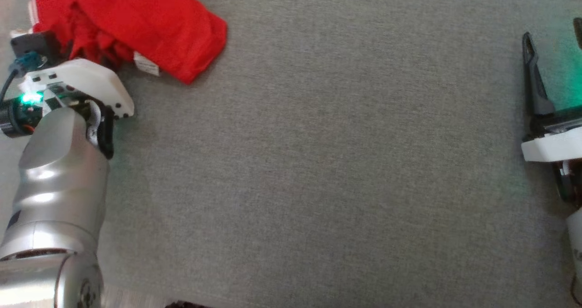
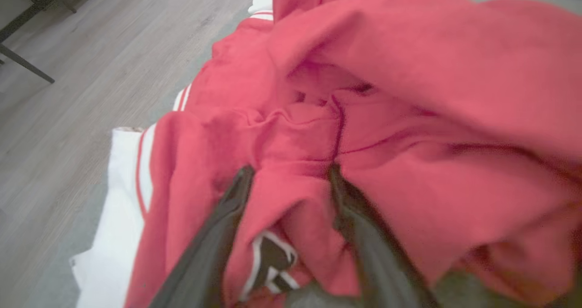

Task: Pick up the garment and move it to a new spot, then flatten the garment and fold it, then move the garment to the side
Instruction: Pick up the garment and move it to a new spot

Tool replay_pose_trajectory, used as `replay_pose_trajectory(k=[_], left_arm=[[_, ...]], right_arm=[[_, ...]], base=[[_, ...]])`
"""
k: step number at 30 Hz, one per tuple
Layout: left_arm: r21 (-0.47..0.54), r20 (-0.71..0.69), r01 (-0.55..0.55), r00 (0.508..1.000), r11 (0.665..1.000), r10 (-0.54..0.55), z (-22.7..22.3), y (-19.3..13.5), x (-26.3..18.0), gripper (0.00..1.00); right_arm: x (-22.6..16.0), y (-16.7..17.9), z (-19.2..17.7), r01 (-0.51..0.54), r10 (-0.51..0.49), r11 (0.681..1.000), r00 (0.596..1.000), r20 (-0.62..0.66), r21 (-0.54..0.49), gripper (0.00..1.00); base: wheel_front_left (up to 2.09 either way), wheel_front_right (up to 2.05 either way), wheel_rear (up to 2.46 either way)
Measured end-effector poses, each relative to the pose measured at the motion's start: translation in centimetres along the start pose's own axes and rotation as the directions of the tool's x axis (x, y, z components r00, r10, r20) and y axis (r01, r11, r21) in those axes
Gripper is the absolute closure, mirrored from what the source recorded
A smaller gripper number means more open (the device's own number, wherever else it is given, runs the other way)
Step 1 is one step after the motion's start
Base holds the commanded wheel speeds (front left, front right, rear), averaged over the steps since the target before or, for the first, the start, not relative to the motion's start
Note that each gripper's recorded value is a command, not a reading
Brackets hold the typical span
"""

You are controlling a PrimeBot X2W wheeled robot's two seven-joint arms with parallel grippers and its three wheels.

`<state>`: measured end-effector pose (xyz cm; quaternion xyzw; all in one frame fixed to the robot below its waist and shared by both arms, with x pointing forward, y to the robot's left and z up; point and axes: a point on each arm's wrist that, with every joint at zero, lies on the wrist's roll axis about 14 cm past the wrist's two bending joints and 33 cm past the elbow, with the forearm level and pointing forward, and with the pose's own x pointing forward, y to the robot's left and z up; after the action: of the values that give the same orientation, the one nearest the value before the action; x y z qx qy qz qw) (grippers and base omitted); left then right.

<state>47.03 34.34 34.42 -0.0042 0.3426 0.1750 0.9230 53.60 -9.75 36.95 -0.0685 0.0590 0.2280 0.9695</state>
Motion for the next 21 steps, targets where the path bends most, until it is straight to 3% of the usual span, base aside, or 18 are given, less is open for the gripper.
replay_pose_trajectory(k=[1, 6, 11, 14, 17, 21], left_arm=[[-0.004, 0.01, 0.006, 1.0, 1.0, -0.006, 0.1, -0.3, 0.2, 1.0], [0.05, 0.155, 0.002, 0.988, 0.999, -0.009, 2.8, 0.3, -0.5, 1.0], [0.14, 0.395, -0.054, 0.919, 0.989, -0.005, 11.0, 2.1, -3.3, 1.0], [0.196, 0.545, -0.038, 0.835, 0.98, -0.077, 17.6, 0.7, -6.3, 1.0], [0.259, 0.675, -0.029, 0.721, 0.965, -0.159, 23.5, -1.5, -10.6, 1.0], [0.344, 0.774, -0.018, 0.572, 0.939, -0.272, 28.5, -4.7, -16.1, 1.0]], right_arm=[[-0.1, -0.3, 0.0, 0.006, -0.006, 1.0, 1.0, 0.0, -0.004, 0.0], [-0.4, -0.3, 0.9, 0.026, -0.026, 1.0, 1.0, 0.003, -0.005, 0.0], [-2.4, 1.3, 1.8, 0.036, -0.035, 0.999, 0.999, -0.018, 0.038, 0.0], [-4.0, 2.8, 3.0, 0.039, -0.038, 0.997, 0.999, -0.01, 0.066, 0.0], [-5.6, 3.3, 5.2, 0.062, -0.065, 0.994, 0.997, 0.028, 0.085, 0.0], [-8.5, 2.6, 7.7, 0.128, -0.136, 0.987, 0.988, 0.075, 0.102, 0.0]], base=[[0.0, 0.0, 0.0], [0.0, 0.0, 0.0], [0.0, 0.0, 0.0], [0.0, 0.0, 0.0], [0.0, 0.0, 0.0], [0.0, 0.0, 0.0]])
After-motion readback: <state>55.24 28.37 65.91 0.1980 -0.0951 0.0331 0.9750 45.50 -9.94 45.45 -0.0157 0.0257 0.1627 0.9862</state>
